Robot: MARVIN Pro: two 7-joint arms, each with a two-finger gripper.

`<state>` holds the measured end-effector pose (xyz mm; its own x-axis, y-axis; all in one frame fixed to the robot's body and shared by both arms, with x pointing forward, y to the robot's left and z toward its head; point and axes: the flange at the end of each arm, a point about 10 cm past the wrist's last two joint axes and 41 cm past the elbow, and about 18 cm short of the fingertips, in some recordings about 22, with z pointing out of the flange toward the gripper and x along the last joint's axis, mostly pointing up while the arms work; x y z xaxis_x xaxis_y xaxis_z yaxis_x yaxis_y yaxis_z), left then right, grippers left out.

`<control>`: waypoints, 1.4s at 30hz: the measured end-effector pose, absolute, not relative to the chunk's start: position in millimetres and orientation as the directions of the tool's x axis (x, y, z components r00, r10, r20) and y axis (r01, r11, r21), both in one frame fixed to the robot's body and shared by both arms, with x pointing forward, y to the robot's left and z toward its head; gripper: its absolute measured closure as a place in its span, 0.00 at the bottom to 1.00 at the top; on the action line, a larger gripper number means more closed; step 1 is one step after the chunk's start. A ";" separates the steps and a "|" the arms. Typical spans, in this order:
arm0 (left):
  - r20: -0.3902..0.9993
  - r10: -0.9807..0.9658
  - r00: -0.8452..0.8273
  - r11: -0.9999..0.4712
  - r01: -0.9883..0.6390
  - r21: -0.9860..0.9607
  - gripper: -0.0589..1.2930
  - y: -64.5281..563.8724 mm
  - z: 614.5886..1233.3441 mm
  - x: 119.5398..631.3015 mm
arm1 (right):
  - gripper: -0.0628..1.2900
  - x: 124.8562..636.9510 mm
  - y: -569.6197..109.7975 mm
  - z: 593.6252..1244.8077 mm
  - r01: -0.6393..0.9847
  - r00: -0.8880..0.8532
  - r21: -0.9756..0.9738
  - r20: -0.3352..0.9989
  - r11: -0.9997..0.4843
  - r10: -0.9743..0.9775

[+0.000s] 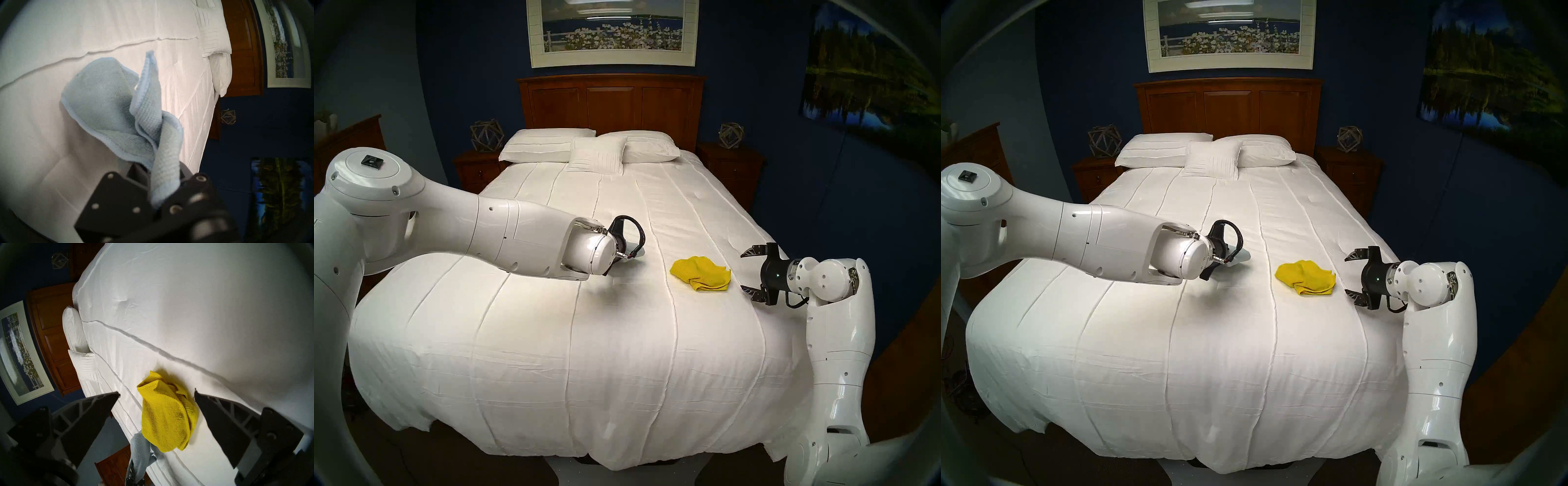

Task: Fold the hand towels twice and stack them up

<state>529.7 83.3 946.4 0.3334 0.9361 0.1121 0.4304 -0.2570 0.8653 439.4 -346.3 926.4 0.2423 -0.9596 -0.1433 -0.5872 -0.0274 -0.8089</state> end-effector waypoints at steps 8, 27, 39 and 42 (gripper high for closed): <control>0.107 0.943 0.316 -0.229 0.380 0.896 0.93 65.2 976.5 560.2 | 0.05 430.6 -347.2 921.6 -0.601 0.241 -0.798 -0.147 -0.029 -0.959; 0.067 0.906 0.418 -0.240 0.376 0.895 0.94 -17.4 995.1 571.5 | 0.05 408.2 -365.2 906.2 -0.614 0.188 -0.789 -0.163 0.013 -0.968; 0.055 0.849 0.525 -0.293 0.383 0.876 0.94 -85.5 989.5 544.5 | 0.05 402.4 -381.2 907.3 -0.605 0.157 -0.796 -0.155 0.029 -0.975; 0.051 0.838 0.543 -0.307 0.392 0.867 0.94 -97.0 984.5 538.6 | 0.05 402.2 -382.5 907.6 -0.603 0.155 -0.797 -0.154 0.030 -0.976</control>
